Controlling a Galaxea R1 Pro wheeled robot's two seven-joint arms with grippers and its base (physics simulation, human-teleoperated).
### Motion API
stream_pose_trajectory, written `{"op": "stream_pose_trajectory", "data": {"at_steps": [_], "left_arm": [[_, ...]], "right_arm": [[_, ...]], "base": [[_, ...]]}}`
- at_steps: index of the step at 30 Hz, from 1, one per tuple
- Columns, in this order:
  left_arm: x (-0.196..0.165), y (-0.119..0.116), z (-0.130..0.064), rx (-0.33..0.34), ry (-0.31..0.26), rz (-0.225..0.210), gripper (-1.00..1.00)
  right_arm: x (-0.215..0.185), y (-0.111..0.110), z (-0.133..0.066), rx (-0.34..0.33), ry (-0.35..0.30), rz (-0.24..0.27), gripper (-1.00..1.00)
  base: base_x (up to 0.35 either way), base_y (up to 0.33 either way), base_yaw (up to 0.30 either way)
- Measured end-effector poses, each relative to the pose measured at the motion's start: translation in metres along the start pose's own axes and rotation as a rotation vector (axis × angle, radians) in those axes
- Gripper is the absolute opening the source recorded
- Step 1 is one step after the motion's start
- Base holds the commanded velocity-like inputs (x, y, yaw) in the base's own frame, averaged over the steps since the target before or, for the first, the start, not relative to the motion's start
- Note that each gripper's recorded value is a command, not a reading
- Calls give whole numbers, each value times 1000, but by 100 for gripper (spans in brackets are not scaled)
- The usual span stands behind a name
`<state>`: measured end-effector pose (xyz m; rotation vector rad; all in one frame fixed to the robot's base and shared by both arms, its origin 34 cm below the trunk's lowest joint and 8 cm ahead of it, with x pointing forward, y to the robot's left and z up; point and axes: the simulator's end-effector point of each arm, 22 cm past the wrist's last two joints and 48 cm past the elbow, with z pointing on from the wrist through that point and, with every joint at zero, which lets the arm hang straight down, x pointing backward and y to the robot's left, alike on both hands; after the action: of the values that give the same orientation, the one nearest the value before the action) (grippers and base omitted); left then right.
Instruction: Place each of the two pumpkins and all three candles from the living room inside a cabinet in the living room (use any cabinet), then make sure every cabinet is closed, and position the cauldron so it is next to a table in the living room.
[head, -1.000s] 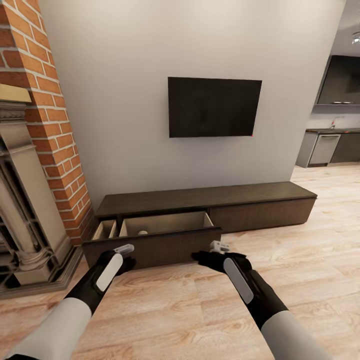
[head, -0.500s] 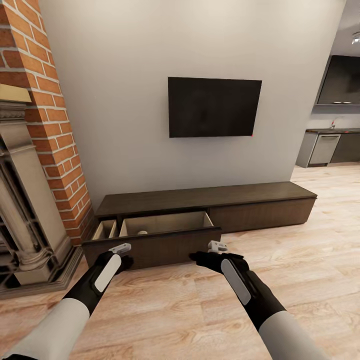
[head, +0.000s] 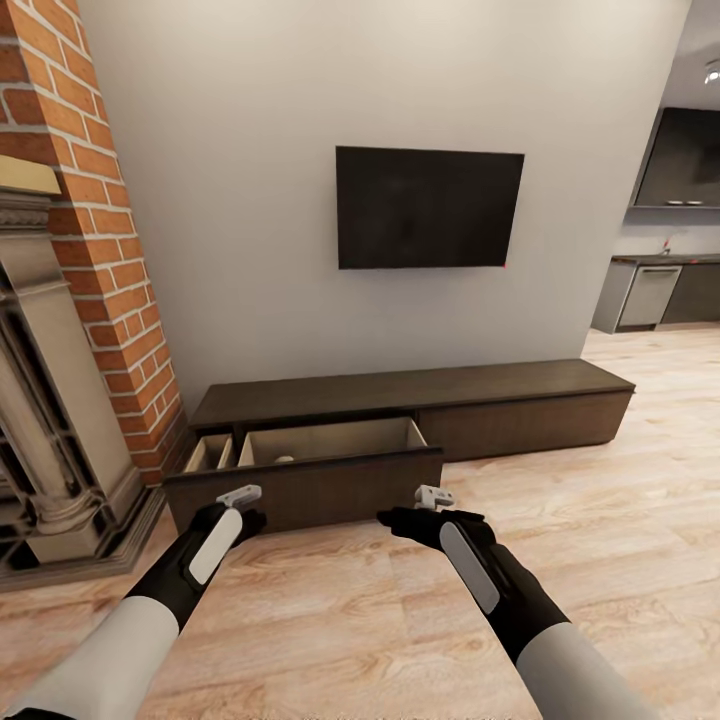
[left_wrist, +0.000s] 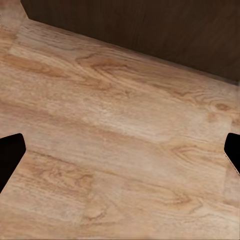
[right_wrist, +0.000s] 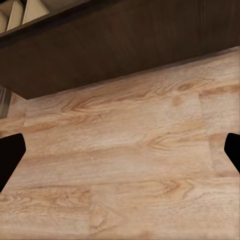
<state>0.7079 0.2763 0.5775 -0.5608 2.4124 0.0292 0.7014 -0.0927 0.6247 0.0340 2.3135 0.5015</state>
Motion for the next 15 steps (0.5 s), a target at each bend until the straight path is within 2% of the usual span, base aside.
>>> {"op": "stream_pose_trajectory", "data": {"at_steps": [7, 15], "left_arm": [[7, 1, 10, 3, -26, -14, 100], [40, 4, 28, -21, -8, 60, 100]], "right_arm": [[12, -5, 7, -1, 0, -1, 100], [25, -11, 15, -2, -3, -1, 100]], "base": [[0, 0, 0], [0, 0, 0]]}}
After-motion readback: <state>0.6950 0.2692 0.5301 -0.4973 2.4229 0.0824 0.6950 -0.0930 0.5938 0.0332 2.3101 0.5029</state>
